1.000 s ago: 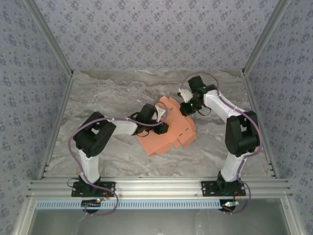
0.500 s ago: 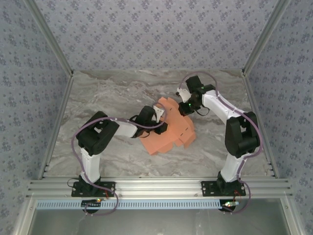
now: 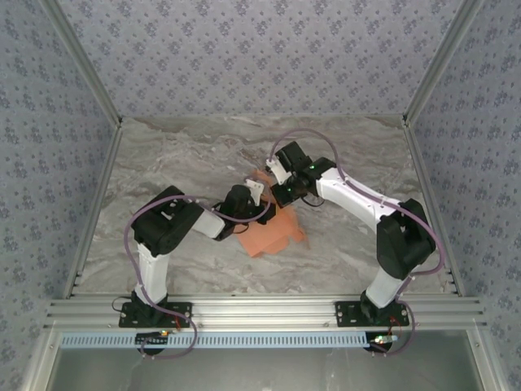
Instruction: Fold the paper box
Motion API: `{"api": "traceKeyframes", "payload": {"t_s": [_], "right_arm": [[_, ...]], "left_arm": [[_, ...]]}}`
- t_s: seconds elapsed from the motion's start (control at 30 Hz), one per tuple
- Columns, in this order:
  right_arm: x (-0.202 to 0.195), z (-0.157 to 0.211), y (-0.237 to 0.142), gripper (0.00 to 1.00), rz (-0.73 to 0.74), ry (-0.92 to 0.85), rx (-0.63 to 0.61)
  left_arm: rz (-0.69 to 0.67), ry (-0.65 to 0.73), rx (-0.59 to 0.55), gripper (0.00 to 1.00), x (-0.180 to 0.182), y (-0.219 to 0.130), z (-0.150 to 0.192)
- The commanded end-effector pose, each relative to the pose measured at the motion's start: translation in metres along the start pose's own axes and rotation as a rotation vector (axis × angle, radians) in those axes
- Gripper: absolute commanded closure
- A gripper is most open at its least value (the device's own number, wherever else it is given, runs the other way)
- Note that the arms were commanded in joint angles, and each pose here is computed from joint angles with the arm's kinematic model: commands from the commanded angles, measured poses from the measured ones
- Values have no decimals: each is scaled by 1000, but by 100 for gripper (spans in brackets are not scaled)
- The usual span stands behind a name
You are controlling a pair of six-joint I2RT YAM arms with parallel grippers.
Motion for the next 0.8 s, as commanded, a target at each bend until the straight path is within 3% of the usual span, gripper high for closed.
{"api": "traceKeyframes", "payload": {"t_s": [0.0, 0.2, 0.4, 0.77], "right_arm": [[-5, 2, 13, 100, 63, 25, -18], [-14, -3, 2, 100, 170, -2, -31], [-18, -11, -13, 100, 345, -162, -34], [-1, -13, -6, 100, 685, -472, -27]], "left_arm": [[-77, -70, 79, 93, 19, 1, 30], [-75, -71, 59, 92, 15, -5, 26], [-72, -76, 23, 86, 8, -14, 16], [-80, -118, -69, 66, 10, -50, -13]]}}
Point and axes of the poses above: each hand's point on the last joint's axis, 136 mm out from that joint toward the fingers, its own y axis out along the fingers, its own x axis along the line the jaws close on, z = x × y, the point moved 9 cm from there along -y, back along the fingers, and after that the axes turned 4 degrees about -y, right-handed, at the moved point
